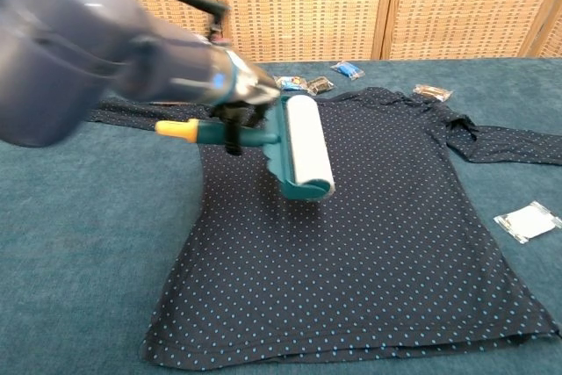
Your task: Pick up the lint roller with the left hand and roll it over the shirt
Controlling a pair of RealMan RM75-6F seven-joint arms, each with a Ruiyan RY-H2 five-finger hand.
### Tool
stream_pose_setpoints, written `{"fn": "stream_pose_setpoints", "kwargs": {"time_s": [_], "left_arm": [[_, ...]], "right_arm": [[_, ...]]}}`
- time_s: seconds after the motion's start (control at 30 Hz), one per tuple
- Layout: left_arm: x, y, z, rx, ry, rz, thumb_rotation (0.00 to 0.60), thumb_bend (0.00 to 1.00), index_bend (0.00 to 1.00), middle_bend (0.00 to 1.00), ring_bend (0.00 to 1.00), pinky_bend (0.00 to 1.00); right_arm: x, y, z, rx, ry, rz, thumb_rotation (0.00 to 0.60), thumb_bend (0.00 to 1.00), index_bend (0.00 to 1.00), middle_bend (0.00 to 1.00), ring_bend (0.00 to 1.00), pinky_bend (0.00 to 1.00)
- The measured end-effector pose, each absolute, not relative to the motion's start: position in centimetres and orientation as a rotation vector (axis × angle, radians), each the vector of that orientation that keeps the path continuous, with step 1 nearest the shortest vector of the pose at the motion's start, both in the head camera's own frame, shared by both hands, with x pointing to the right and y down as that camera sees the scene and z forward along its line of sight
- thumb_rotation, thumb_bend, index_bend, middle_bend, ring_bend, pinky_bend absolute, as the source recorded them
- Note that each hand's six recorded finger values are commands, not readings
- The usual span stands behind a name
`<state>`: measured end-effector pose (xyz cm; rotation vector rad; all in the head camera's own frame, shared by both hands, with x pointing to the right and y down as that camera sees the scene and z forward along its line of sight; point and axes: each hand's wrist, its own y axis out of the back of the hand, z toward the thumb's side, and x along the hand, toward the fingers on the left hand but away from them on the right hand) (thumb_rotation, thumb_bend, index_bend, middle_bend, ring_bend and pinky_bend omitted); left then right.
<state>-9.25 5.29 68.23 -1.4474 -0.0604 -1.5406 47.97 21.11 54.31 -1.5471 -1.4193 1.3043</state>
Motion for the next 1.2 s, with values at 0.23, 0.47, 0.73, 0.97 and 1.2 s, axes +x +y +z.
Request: {"fn": "stream_pose_setpoints", "kwargs": {"time_s": [0.23,0.47,0.73,0.97,1.2], "left_arm": [[-16.0,5.6,68.7,-1.483,-0.005,-1.59,0.6,0.87,0.89,0.76,0.64,0.64],[-21.1,5.6,68.4,-1.494,0.055,-1.592,0.6,0.86,0.89,0.76,0.64,0.61],[-26.8,6.3,67.2,-1.53,0.138,-1.579,0.6,0.86,0.88,0.73,0.63,0.57],[-30.7,7.8,67.3,-1.545,0.197,-1.599,0.6,0.73,0.43,0.44,0.43,0.39],[-33.7,7.9,67.1,-1.518,0.288,-1.632,0.6,0.5,0.0,0.0,0.0,0.02]], "right_arm": [[47.2,21.3,54.5,-1.548,-1.384,1.307,0.6,0.11,0.13,0.0,0.0,0.0],[46.1,21.5,54.5,-1.548,-1.345,1.292,0.6,0.11,0.13,0.0,0.0,0.0],[44.7,21.8,54.4,-1.554,-1.304,1.267,0.6,0.11,0.13,0.0,0.0,0.0],[43.5,22.1,54.1,-1.559,-1.276,1.242,0.6,0.11,0.13,0.0,0.0,0.0],[42.7,22.4,54.0,-1.555,-1.252,1.233,0.6,0.11,0.13,0.0,0.0,0.0]]}}
